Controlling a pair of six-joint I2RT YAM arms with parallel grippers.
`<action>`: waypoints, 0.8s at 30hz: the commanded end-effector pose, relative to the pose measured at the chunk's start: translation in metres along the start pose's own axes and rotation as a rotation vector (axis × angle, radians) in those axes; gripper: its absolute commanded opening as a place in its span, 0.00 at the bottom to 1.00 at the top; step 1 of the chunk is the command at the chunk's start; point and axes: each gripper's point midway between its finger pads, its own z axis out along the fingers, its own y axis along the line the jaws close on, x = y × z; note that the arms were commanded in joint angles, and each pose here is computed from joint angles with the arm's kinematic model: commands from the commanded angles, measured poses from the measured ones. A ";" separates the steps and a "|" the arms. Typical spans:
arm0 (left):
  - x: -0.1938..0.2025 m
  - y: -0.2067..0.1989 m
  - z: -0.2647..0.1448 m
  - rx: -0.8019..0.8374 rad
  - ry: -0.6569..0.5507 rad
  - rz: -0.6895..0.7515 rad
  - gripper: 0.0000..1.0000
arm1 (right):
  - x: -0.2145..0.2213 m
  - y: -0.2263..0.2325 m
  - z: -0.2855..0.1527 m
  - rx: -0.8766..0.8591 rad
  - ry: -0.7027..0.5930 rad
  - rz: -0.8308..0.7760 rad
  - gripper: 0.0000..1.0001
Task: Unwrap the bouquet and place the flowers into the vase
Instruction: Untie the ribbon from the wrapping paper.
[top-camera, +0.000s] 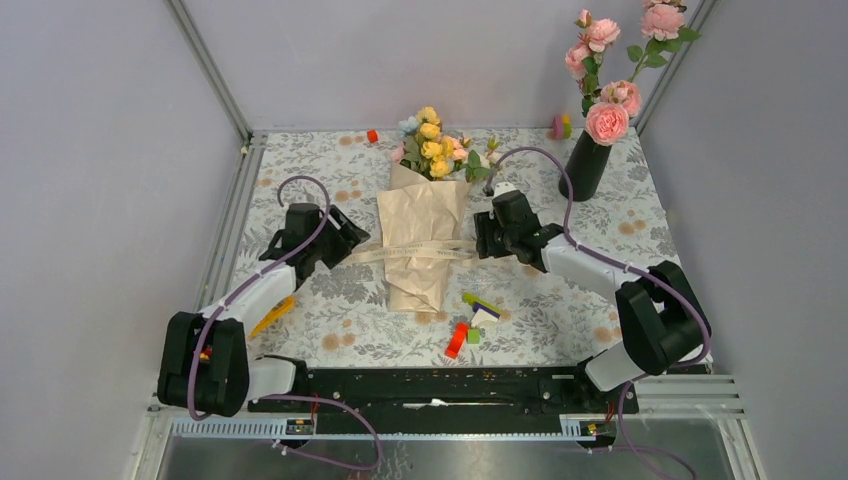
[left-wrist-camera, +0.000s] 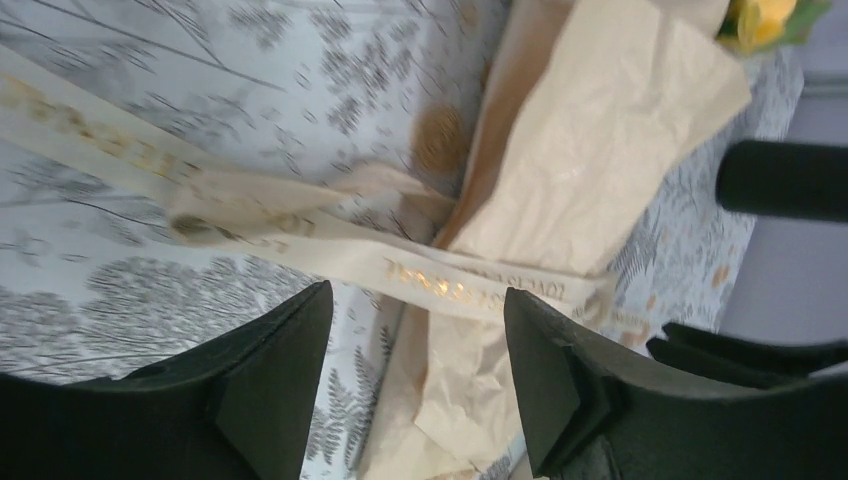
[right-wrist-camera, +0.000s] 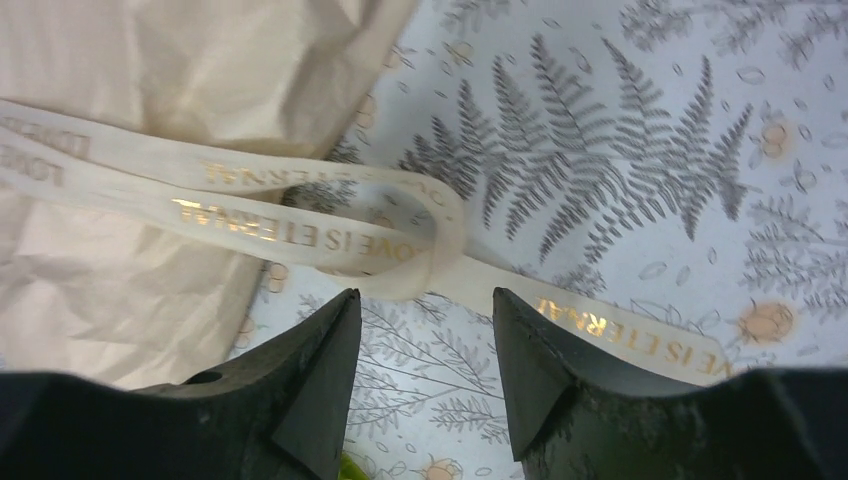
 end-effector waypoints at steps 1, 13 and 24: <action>0.023 -0.026 0.007 0.083 0.044 -0.016 0.66 | -0.037 0.033 -0.004 -0.163 -0.048 -0.064 0.58; 0.064 -0.037 0.026 0.091 0.139 -0.004 0.66 | -0.058 0.100 0.013 -0.491 0.020 -0.162 0.57; 0.068 -0.022 0.038 0.049 0.130 0.000 0.66 | -0.052 0.122 0.038 -0.531 0.113 -0.215 0.52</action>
